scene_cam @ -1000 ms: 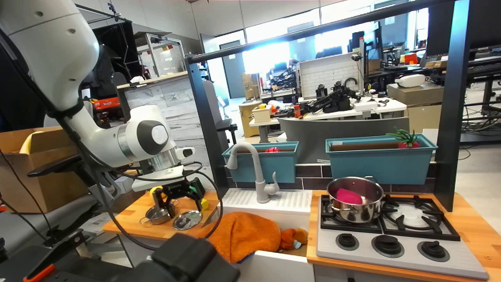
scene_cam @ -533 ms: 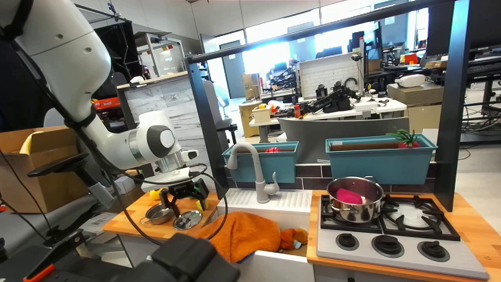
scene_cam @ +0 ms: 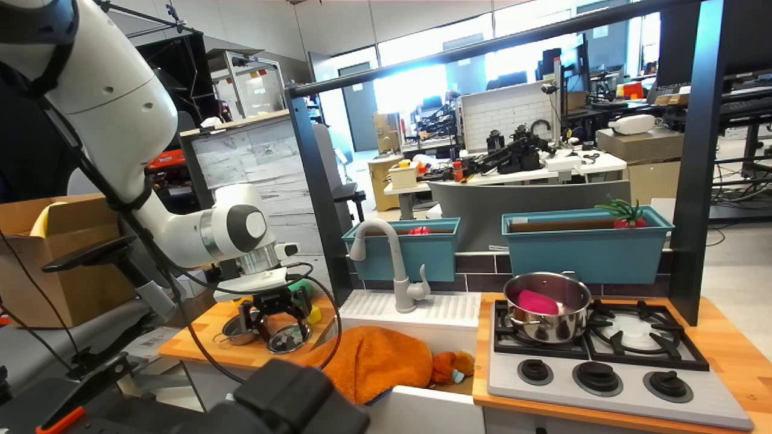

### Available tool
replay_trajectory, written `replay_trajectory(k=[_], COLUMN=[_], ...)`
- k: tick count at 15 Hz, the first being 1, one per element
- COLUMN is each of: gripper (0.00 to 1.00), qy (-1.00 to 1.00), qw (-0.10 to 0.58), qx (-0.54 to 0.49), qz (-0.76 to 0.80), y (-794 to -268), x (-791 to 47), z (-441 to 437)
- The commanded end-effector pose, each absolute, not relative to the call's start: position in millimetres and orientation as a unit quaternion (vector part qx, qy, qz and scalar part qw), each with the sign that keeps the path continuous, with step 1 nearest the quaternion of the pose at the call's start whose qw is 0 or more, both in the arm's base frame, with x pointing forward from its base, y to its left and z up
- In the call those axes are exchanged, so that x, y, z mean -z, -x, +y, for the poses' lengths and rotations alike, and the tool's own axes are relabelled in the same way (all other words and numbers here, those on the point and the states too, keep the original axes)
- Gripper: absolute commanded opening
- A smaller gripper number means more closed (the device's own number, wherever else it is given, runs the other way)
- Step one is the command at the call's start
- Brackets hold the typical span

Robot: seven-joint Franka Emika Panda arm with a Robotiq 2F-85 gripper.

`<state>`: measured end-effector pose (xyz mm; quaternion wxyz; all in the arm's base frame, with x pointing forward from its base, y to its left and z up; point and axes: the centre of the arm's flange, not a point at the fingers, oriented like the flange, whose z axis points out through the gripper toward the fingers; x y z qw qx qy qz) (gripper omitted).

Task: Cover the pot with the silver

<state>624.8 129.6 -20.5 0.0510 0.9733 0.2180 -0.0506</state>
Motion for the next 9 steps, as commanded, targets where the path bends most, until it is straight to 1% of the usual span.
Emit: replay_trajectory(k=[1, 4, 6, 7, 8, 9], gripper=[0.59, 0.35, 0.23, 0.14, 0.08, 0.06], qy=[-0.973, -0.974, -0.974, -0.974, -0.974, -0.975], qw=[0.044, 0.047, 0.047, 0.048, 0.048, 0.048], qx=[0.057, 0.051, 0.048, 0.047, 0.045, 0.045], qz=[0.22, 0.218, 0.217, 0.216, 0.215, 0.214], y=[-631.9, -630.7, -630.4, -630.8, -631.4, -636.7], x=[25.4, 21.8, 18.8, 17.5, 15.9, 14.5], z=[131.8, 127.9, 125.5, 124.5, 123.7, 125.0])
